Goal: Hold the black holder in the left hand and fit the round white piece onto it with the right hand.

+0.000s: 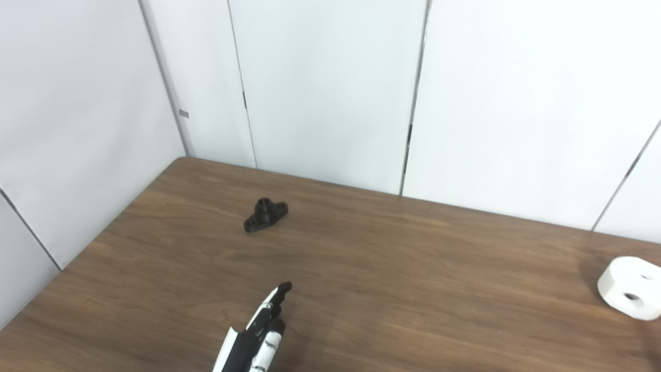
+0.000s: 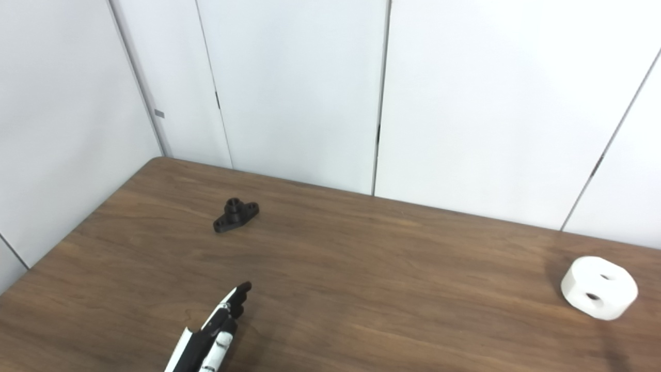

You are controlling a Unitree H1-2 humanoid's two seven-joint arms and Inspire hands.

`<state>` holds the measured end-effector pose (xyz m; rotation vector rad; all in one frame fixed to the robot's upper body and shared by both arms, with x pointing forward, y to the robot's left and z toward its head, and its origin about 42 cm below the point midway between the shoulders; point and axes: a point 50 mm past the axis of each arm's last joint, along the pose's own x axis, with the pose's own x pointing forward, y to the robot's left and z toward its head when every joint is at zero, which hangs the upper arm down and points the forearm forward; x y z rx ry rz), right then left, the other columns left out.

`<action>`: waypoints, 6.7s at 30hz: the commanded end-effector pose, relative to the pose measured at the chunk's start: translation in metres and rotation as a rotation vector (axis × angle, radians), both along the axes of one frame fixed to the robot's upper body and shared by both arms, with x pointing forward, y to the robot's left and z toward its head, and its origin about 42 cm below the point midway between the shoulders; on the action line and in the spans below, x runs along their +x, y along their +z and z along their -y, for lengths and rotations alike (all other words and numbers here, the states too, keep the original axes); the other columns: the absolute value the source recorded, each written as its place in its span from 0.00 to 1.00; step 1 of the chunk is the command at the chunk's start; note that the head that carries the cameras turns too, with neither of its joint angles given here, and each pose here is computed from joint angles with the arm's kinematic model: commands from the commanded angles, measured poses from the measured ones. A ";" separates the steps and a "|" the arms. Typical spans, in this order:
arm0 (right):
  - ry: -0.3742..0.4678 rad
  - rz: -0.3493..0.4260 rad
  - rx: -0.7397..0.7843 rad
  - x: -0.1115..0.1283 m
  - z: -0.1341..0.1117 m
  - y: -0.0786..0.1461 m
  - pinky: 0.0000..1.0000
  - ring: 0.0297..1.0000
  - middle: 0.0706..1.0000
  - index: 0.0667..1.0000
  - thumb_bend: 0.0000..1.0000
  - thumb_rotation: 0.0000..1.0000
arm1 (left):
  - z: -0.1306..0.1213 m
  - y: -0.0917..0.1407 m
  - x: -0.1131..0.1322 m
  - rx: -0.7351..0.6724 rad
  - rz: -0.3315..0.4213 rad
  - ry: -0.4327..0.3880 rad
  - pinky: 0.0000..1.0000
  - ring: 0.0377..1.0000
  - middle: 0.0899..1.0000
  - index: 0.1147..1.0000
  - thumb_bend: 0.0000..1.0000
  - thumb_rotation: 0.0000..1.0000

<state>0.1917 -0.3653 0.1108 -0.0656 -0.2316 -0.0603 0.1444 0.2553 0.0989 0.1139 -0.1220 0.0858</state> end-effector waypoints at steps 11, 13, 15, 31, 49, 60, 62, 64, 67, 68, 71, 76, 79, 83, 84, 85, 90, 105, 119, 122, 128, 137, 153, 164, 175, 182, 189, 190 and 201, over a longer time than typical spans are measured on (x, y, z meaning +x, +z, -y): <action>-0.013 -0.125 0.036 -0.011 0.004 -0.035 1.00 1.00 1.00 1.00 0.66 1.00 | 0.010 0.023 0.003 0.135 0.100 0.283 0.89 0.90 0.89 0.84 0.49 0.01; -0.013 -0.125 0.039 -0.012 0.004 -0.035 1.00 1.00 1.00 1.00 0.67 1.00 | 0.004 0.032 0.008 0.170 0.115 0.315 0.90 0.91 0.89 0.84 0.52 0.00; -0.013 -0.123 0.039 -0.012 0.003 -0.035 1.00 1.00 1.00 1.00 0.67 1.00 | -0.003 0.041 0.014 0.206 0.122 0.342 0.91 0.92 0.89 0.84 0.57 0.00; -0.007 -0.116 0.044 -0.017 -0.005 -0.033 1.00 1.00 1.00 0.98 0.65 1.00 | -0.049 0.082 0.058 0.521 -0.032 0.473 0.97 0.97 0.93 0.85 0.81 0.33; 0.006 -0.107 0.008 -0.023 -0.005 -0.030 1.00 1.00 1.00 0.99 0.62 1.00 | -0.092 0.078 0.144 0.656 -0.112 0.561 0.89 0.95 0.90 0.79 0.84 0.35; 0.013 -0.104 0.005 -0.027 -0.005 -0.029 1.00 1.00 1.00 1.00 0.59 1.00 | -0.113 0.073 0.187 0.806 -0.165 0.572 0.95 0.93 0.88 0.76 0.88 0.37; 0.012 -0.104 0.003 -0.027 -0.005 -0.029 1.00 1.00 1.00 1.00 0.59 1.00 | -0.117 0.070 0.192 0.858 -0.171 0.565 0.95 0.93 0.88 0.75 0.88 0.37; 0.011 -0.102 0.002 -0.028 -0.006 -0.028 1.00 1.00 1.00 1.00 0.59 1.00 | -0.121 0.069 0.197 0.890 -0.187 0.553 0.97 0.94 0.88 0.75 0.87 0.37; 0.011 -0.106 0.005 -0.029 -0.006 -0.027 1.00 1.00 1.00 1.00 0.61 1.00 | -0.125 0.067 0.203 0.906 -0.202 0.538 0.98 0.94 0.88 0.74 0.87 0.36; 0.011 -0.106 0.006 -0.029 -0.007 -0.026 1.00 1.00 1.00 1.00 0.61 1.00 | -0.126 0.067 0.204 0.907 -0.205 0.535 0.98 0.94 0.88 0.74 0.87 0.34; 0.009 -0.109 0.002 -0.030 -0.007 -0.024 1.00 1.00 1.00 1.00 0.61 1.00 | -0.131 0.067 0.211 0.875 -0.225 0.519 1.00 0.95 0.89 0.74 0.87 0.33; 0.014 -0.106 0.005 -0.031 -0.007 -0.024 1.00 1.00 1.00 1.00 0.58 1.00 | -0.134 0.069 0.220 0.817 -0.262 0.466 1.00 0.98 0.92 0.74 0.86 0.34; 0.006 -0.108 0.008 -0.032 -0.006 -0.025 1.00 1.00 1.00 1.00 0.57 1.00 | -0.134 0.072 0.225 0.780 -0.277 0.439 1.00 1.00 0.93 0.72 0.85 0.36; 0.009 -0.108 0.011 -0.033 -0.007 -0.024 1.00 1.00 1.00 0.99 0.59 1.00 | -0.131 0.074 0.232 0.765 -0.297 0.409 1.00 1.00 0.95 0.71 0.86 0.38; 0.009 -0.110 0.008 -0.033 -0.006 -0.025 1.00 1.00 1.00 0.99 0.59 1.00 | -0.131 0.074 0.233 0.762 -0.303 0.406 1.00 1.00 0.95 0.71 0.86 0.37; 0.013 -0.109 -0.002 -0.033 -0.006 -0.025 1.00 1.00 1.00 0.99 0.59 1.00 | -0.130 0.074 0.235 0.760 -0.309 0.402 1.00 1.00 0.95 0.71 0.86 0.37; 0.029 -0.118 -0.025 -0.032 -0.007 -0.023 1.00 1.00 1.00 1.00 0.73 1.00 | -0.130 0.073 0.243 0.736 -0.332 0.376 1.00 1.00 0.96 0.73 0.86 0.39; -0.003 -0.161 -0.057 -0.037 -0.009 -0.020 1.00 1.00 1.00 1.00 0.73 1.00 | -0.127 0.068 0.254 0.775 -0.360 0.364 1.00 1.00 0.96 0.72 0.86 0.38; -0.005 -0.155 -0.053 -0.037 -0.006 -0.019 1.00 1.00 1.00 1.00 0.74 1.00 | -0.129 0.061 0.248 0.906 -0.357 0.359 1.00 1.00 0.94 0.71 0.89 0.33; -0.007 -0.155 -0.056 -0.037 -0.005 -0.018 1.00 1.00 1.00 1.00 0.73 1.00 | -0.128 0.061 0.247 0.913 -0.364 0.357 1.00 1.00 0.94 0.71 0.88 0.33; -0.007 -0.156 -0.056 -0.037 -0.004 -0.017 1.00 1.00 1.00 1.00 0.73 1.00 | -0.128 0.059 0.247 0.920 -0.372 0.357 1.00 1.00 0.92 0.65 0.85 0.31; -0.005 -0.157 -0.058 -0.037 -0.002 -0.017 1.00 1.00 1.00 1.00 0.75 1.00 | -0.127 0.054 0.247 0.870 -0.306 0.411 1.00 0.94 0.82 0.42 0.52 0.06; -0.007 -0.160 -0.052 -0.036 -0.001 -0.016 1.00 1.00 1.00 1.00 0.77 1.00 | -0.123 0.050 0.249 0.859 -0.236 0.424 1.00 0.90 0.77 0.42 0.52 0.05; -0.009 -0.165 -0.053 -0.034 -0.008 -0.013 1.00 1.00 1.00 1.00 0.76 1.00 | -0.092 0.052 0.232 0.803 -0.233 0.291 0.98 0.92 0.78 0.42 0.52 0.05; -0.013 -0.154 -0.032 -0.034 -0.016 -0.011 1.00 1.00 0.99 0.98 0.74 0.97 | -0.038 0.030 0.184 0.756 -0.215 0.065 1.00 0.93 0.81 0.42 0.52 0.05; -0.013 -0.144 -0.031 -0.032 -0.024 -0.010 1.00 1.00 0.98 0.96 0.71 0.98 | -0.009 0.029 0.154 0.770 -0.146 -0.061 0.92 0.91 0.81 0.42 0.52 0.05; -0.002 -0.121 -0.057 -0.032 -0.040 -0.005 1.00 0.98 0.97 0.96 0.68 0.99 | 0.019 0.033 0.128 0.753 -0.118 -0.209 0.88 0.93 0.82 0.42 0.52 0.05; 0.001 -0.115 -0.060 -0.032 -0.042 -0.004 1.00 0.98 0.97 0.96 0.66 0.99 | 0.023 0.032 0.123 0.760 -0.103 -0.233 0.87 0.93 0.82 0.42 0.52 0.05; 0.012 -0.092 -0.080 -0.034 -0.067 0.010 1.00 0.99 0.96 0.94 0.60 1.00 | 0.051 0.028 0.095 0.816 -0.030 -0.442 0.97 0.92 0.81 0.42 0.52 0.05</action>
